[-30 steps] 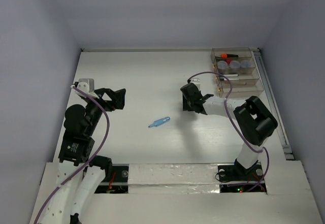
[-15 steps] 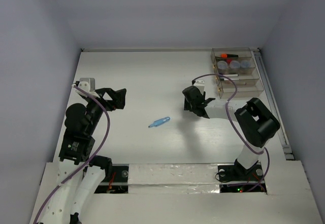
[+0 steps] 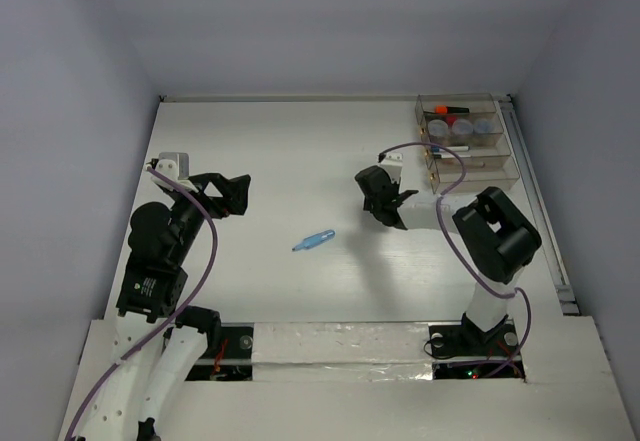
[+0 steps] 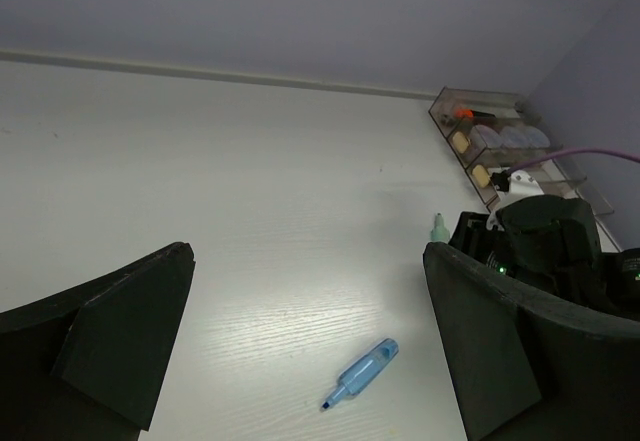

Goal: Sort the stationery into containers
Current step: Pick up the pen from the center of the board.

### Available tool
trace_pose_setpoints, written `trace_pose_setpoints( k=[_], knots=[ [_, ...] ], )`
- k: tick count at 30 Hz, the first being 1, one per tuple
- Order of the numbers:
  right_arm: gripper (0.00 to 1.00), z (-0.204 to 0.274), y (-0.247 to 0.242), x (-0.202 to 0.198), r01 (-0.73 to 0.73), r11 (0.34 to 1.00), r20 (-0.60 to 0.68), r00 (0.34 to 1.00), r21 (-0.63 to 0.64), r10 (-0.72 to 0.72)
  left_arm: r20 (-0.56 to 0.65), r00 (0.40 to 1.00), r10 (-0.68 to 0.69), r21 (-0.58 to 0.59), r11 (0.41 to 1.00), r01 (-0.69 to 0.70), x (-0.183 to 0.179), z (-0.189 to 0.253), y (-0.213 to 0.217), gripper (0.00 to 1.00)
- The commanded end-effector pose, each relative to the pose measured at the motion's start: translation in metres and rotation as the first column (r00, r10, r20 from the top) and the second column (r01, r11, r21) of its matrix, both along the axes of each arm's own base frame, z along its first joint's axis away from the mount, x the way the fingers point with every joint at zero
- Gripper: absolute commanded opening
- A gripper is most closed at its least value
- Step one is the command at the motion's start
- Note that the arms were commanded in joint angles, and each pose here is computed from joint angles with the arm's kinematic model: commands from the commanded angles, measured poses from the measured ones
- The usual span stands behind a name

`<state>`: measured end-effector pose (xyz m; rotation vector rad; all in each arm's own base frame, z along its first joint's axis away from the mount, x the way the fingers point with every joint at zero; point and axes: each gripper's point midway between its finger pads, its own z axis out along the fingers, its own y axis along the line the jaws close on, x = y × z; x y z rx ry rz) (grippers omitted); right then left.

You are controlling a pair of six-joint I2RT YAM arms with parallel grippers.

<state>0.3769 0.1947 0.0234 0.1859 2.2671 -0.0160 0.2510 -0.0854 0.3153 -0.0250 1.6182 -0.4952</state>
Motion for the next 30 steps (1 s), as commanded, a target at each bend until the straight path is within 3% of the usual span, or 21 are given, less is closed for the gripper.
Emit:
trace_pose_setpoints(
  k=[1, 6, 9, 12, 17, 19, 23, 30],
  knots=[
    [0.44, -0.036, -0.02, -0.017, 0.041, 0.997, -0.097, 0.994, -0.069, -0.048, 0.036, 0.999, -0.02, -0.012, 1.0, 0.02, 0.003, 0.006, -0.005, 0.99],
    [0.48, -0.039, -0.022, -0.014, 0.051, 0.997, -0.099, 0.993, -0.065, -0.057, 0.034, 0.999, -0.024, -0.013, 1.0, 0.025, 0.003, 0.006, -0.006, 0.99],
    [0.4, -0.039, -0.023, -0.014, 0.054, 0.996, -0.097, 0.993, -0.07, -0.061, 0.033, 0.999, -0.023, -0.013, 1.0, 0.023, 0.003, 0.005, -0.006, 0.99],
    [0.39, -0.04, -0.026, -0.019, 0.053, 0.996, -0.109, 0.992, -0.071, -0.061, 0.033, 0.999, -0.026, -0.013, 1.0, 0.026, 0.003, 0.005, -0.006, 0.99],
    [0.52, -0.042, -0.032, -0.033, 0.048, 0.997, -0.126, 0.991, -0.062, -0.055, 0.034, 0.999, -0.026, -0.015, 1.0, 0.026, 0.003, 0.005, -0.006, 0.99],
    [0.52, -0.043, -0.033, -0.036, 0.046, 0.997, -0.13, 0.99, -0.06, -0.054, 0.037, 0.999, -0.026, -0.015, 1.0, 0.026, 0.003, 0.006, -0.006, 0.99],
    [0.42, -0.045, -0.034, -0.038, 0.047, 0.997, -0.134, 0.989, -0.062, -0.055, 0.038, 0.999, -0.026, -0.015, 1.0, 0.026, 0.002, 0.007, -0.006, 0.99],
    [0.38, -0.047, -0.033, -0.038, 0.041, 0.997, -0.146, 0.988, -0.064, -0.05, 0.037, 0.999, -0.026, -0.015, 1.0, 0.026, 0.002, 0.006, -0.006, 0.99]
  ],
)
